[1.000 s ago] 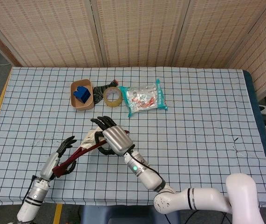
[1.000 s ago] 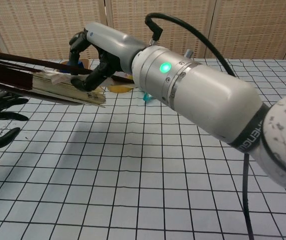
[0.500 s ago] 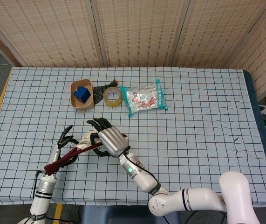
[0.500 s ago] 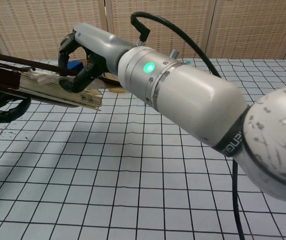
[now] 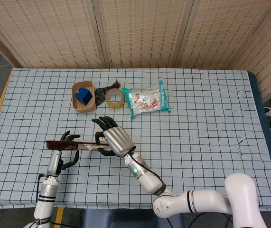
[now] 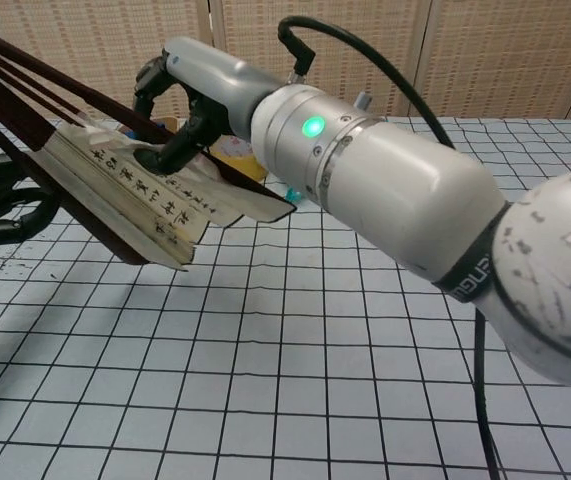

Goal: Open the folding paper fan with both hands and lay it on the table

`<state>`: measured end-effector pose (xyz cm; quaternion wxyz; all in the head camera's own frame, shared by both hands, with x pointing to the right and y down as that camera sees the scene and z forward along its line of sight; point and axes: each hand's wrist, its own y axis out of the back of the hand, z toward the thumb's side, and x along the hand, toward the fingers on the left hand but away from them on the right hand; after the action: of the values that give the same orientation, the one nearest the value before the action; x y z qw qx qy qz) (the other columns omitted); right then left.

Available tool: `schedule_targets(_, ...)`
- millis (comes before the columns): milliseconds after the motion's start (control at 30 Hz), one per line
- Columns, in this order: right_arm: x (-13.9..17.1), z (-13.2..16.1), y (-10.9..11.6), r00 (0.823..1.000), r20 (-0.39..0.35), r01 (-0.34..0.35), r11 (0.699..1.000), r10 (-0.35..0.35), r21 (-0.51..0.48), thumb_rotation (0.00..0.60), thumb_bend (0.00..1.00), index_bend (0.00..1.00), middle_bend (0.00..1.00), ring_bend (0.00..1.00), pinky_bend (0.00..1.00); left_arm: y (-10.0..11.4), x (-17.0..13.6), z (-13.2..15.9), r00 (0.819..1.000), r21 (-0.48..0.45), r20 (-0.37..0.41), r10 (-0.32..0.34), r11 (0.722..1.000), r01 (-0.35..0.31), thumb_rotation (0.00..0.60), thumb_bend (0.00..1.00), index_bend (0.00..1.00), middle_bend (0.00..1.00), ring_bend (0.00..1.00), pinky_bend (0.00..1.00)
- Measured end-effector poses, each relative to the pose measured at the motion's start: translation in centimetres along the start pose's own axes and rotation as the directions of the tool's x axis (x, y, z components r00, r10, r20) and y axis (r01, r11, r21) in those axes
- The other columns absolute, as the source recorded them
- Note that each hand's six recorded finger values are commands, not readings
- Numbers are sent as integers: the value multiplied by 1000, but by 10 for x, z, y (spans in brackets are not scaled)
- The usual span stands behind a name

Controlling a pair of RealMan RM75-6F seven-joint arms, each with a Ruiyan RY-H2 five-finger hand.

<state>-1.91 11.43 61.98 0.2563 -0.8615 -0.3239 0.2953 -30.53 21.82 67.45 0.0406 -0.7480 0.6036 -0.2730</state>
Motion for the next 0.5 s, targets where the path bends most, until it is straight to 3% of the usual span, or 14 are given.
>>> schedule_targets(500, 17, -29, 46, 997, 7, 73, 993, -74, 96, 600, 615, 668, 75, 0, 0, 35, 8, -8, 989, 88, 4, 145, 986, -144, 600, 641, 872, 330, 103, 208)
